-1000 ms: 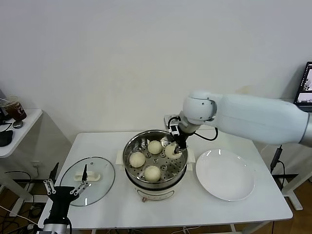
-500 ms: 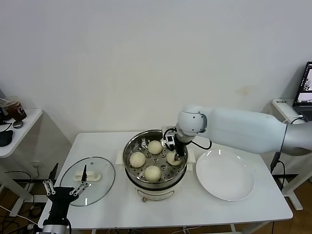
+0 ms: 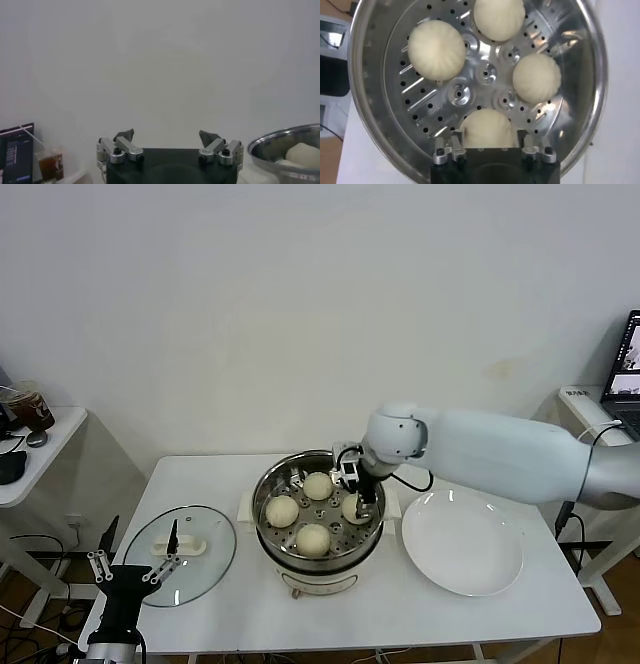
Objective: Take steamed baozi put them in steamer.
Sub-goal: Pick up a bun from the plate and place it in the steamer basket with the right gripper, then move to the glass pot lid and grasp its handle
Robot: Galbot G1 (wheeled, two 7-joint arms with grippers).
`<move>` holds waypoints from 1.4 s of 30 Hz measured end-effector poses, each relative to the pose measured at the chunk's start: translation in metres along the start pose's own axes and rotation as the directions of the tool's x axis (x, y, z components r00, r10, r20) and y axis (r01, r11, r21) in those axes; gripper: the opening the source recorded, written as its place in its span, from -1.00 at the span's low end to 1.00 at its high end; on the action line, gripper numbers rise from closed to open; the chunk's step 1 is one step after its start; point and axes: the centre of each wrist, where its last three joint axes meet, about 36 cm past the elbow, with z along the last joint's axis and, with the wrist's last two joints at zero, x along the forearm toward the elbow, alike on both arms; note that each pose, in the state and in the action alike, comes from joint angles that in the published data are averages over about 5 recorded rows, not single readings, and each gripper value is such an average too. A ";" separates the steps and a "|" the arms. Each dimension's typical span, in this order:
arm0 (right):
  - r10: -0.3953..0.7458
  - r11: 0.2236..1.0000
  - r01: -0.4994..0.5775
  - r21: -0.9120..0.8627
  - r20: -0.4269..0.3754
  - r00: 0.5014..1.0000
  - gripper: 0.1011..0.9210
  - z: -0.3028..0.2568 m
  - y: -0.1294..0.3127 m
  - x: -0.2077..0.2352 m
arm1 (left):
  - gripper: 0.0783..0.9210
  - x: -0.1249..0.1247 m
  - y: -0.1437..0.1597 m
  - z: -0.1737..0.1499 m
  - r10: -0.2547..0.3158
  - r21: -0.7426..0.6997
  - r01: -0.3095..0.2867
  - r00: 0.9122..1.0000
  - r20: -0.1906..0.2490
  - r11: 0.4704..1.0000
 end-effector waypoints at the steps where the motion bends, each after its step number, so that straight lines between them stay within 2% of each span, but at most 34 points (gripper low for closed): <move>1: 0.008 1.000 -0.008 -0.005 0.009 1.000 0.68 0.001 0.000 0.005 | 0.77 0.000 0.000 0.001 0.000 0.000 0.000 1.000 -0.001 1.000; 3: 0.024 1.000 -0.023 -0.017 0.030 0.999 0.74 0.003 0.002 0.014 | 0.77 0.000 0.000 0.002 0.002 -0.001 -0.002 1.000 -0.003 1.000; 11: 0.124 0.989 -0.109 -0.101 0.162 0.979 0.76 0.030 0.024 0.049 | 0.77 -0.002 -0.001 0.005 0.003 0.004 -0.003 1.000 -0.005 1.000; 14: 0.206 0.972 -0.172 -0.160 0.228 0.951 0.76 0.050 0.042 0.054 | 0.77 -0.002 -0.002 0.006 0.006 0.007 -0.006 1.000 -0.009 1.000; 17: 0.317 0.939 -0.255 -0.232 0.293 0.902 0.76 0.072 0.062 0.052 | 0.77 -0.001 -0.004 0.008 0.013 0.010 -0.013 1.000 -0.013 1.000; 20: 0.434 0.890 -0.333 -0.312 0.353 0.829 0.76 0.093 0.083 0.043 | 0.77 -0.001 -0.006 0.010 0.015 0.015 -0.015 1.000 -0.015 1.000; 23: 0.547 0.828 -0.403 -0.390 0.405 0.732 0.76 0.111 0.101 0.032 | 0.77 -0.001 -0.008 0.011 0.010 0.025 -0.010 1.000 -0.012 1.000; 28: 0.700 0.713 -0.487 -0.504 0.479 0.529 0.76 0.131 0.128 0.002 | 0.77 0.000 -0.012 0.013 -0.004 0.042 0.004 1.000 -0.006 0.999; 32: 0.783 0.621 -0.499 -0.604 0.501 0.369 0.76 0.142 0.160 -0.038 | 0.77 0.001 -0.014 0.015 -0.018 0.042 0.018 1.000 -0.009 0.999; 37: 0.875 0.481 -0.466 -0.743 0.439 0.202 0.76 0.156 0.211 -0.083 | 0.77 0.002 -0.015 0.021 -0.021 0.014 0.022 1.000 -0.018 1.000; 42: 0.951 0.310 -0.407 -0.859 0.286 0.119 0.76 0.174 0.271 -0.111 | 0.77 0.001 -0.011 0.030 -0.022 -0.093 0.020 1.000 -0.021 0.996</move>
